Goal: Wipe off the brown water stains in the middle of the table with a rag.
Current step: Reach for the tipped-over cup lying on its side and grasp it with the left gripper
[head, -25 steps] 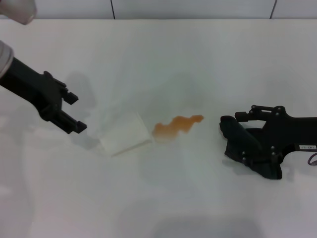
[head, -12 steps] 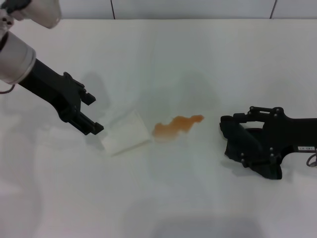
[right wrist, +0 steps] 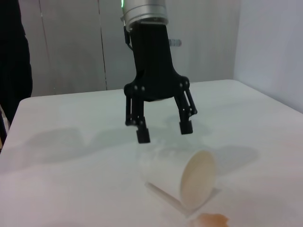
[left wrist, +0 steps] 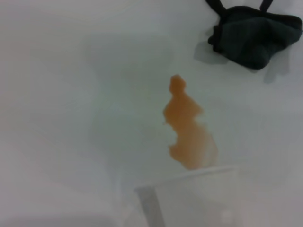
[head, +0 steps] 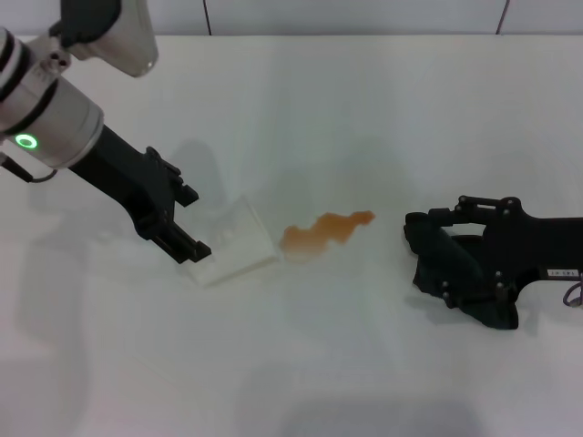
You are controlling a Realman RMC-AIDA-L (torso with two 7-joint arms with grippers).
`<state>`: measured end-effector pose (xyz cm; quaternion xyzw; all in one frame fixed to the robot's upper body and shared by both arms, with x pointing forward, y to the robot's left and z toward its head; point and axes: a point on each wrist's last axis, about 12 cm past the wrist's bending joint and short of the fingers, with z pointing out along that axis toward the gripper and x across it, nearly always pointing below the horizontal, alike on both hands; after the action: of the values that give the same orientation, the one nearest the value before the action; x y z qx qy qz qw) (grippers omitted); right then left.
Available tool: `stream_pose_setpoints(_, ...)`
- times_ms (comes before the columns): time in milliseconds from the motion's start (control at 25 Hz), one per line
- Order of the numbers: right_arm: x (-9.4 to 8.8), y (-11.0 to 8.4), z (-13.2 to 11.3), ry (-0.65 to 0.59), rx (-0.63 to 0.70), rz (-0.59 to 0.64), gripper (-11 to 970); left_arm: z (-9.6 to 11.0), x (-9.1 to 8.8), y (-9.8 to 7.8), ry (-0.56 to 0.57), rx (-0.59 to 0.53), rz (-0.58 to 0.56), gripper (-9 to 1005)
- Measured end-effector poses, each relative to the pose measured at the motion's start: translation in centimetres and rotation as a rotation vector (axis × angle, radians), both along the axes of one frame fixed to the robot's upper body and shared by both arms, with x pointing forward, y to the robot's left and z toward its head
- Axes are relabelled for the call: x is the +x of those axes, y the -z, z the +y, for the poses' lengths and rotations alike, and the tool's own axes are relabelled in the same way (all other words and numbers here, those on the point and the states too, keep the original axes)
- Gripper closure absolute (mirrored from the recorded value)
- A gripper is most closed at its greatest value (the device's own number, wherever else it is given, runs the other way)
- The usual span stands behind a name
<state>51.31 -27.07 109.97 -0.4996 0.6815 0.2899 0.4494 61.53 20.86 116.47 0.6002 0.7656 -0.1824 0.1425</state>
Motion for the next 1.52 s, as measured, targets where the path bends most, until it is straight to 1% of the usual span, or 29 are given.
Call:
stream_pose_setpoints(280, 0.0, 0.1, 0.0, -0.001, 0.0, 0.003, 103, 0.0, -0.3, 0.8, 0.0, 0.037, 0.023, 128)
stream_pose_setpoints(800, -0.2, 0.4, 0.0, -0.002, 0.016, -0.004, 103, -0.2, 0.0, 0.7, 0.0, 0.059, 0.011, 130)
stream_pose_setpoints(1160, -0.1, 0.3, 0.1, -0.005, 0.017, -0.007, 102, -1.2, 0.1, 1.0, 0.01, 0.053, -0.015, 131)
stream_pose_setpoints(1320, 0.0, 0.3, 0.1, -0.006, 0.017, -0.009, 102, -2.1, 0.1, 1.0, 0.029, 0.044, -0.023, 132)
stream_pose_setpoints(1520, 0.0, 0.3, 0.1, -0.006, 0.017, -0.01, 102, -2.4, 0.1, 1.0, 0.035, 0.04, -0.026, 133)
